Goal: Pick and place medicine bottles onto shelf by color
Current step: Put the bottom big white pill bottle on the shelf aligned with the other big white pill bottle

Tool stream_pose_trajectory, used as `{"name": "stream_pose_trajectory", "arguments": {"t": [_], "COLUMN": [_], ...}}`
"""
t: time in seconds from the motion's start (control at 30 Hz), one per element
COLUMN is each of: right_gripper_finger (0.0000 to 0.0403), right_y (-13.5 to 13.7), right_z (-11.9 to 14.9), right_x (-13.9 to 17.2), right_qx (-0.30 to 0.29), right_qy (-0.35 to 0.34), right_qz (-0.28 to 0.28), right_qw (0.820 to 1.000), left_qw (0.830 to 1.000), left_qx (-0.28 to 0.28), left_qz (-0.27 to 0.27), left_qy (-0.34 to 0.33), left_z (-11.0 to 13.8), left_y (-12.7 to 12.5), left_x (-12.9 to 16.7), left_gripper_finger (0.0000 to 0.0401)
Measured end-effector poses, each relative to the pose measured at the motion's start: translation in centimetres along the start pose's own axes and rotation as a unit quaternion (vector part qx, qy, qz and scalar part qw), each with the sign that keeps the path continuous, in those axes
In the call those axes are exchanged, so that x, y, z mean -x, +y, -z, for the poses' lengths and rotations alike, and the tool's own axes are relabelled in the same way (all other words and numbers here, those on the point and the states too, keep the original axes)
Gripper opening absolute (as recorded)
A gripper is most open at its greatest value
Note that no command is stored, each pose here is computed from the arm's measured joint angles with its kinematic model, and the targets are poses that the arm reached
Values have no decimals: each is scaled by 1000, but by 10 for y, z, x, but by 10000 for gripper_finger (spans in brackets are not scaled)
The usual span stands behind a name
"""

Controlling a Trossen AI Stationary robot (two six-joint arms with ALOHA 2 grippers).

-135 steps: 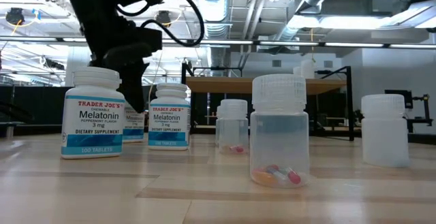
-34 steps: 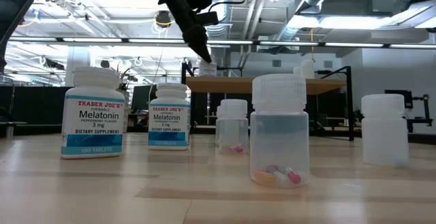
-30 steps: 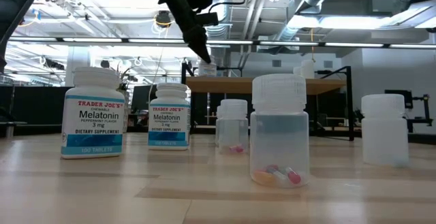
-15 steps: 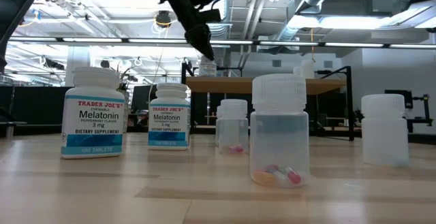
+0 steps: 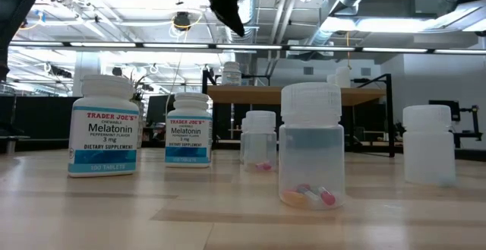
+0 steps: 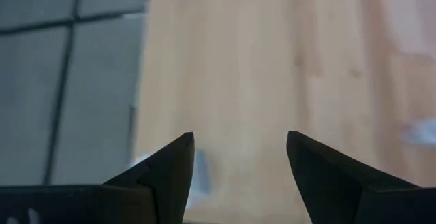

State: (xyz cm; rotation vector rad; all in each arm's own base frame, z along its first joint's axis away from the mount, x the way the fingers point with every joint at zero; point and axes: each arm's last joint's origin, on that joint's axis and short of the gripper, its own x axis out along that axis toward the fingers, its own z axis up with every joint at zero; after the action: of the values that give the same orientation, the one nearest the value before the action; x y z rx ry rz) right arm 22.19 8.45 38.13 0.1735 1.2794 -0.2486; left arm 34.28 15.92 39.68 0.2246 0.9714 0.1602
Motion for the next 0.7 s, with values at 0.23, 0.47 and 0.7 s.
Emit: {"name": "stream_pose_trajectory", "arguments": {"t": [0.23,0.47,0.7], "right_gripper_finger": [226,226,226], "right_y": [0,0,4], "right_z": [0,1,7], "right_x": [0,0,4], "right_qx": [1,15,32], "right_qy": [1,4,-1], "right_qz": [1,3,-3], "right_qw": [1000,1000,999], "left_qw": [990,977,970], "left_qx": [-5,32,68], "left_qz": [101,142,148], "left_qy": [98,155,181], "left_z": [3,9,35], "left_y": [-47,-82,-109], "left_x": [20,20,42], "left_gripper_finger": [222,222,222]}}
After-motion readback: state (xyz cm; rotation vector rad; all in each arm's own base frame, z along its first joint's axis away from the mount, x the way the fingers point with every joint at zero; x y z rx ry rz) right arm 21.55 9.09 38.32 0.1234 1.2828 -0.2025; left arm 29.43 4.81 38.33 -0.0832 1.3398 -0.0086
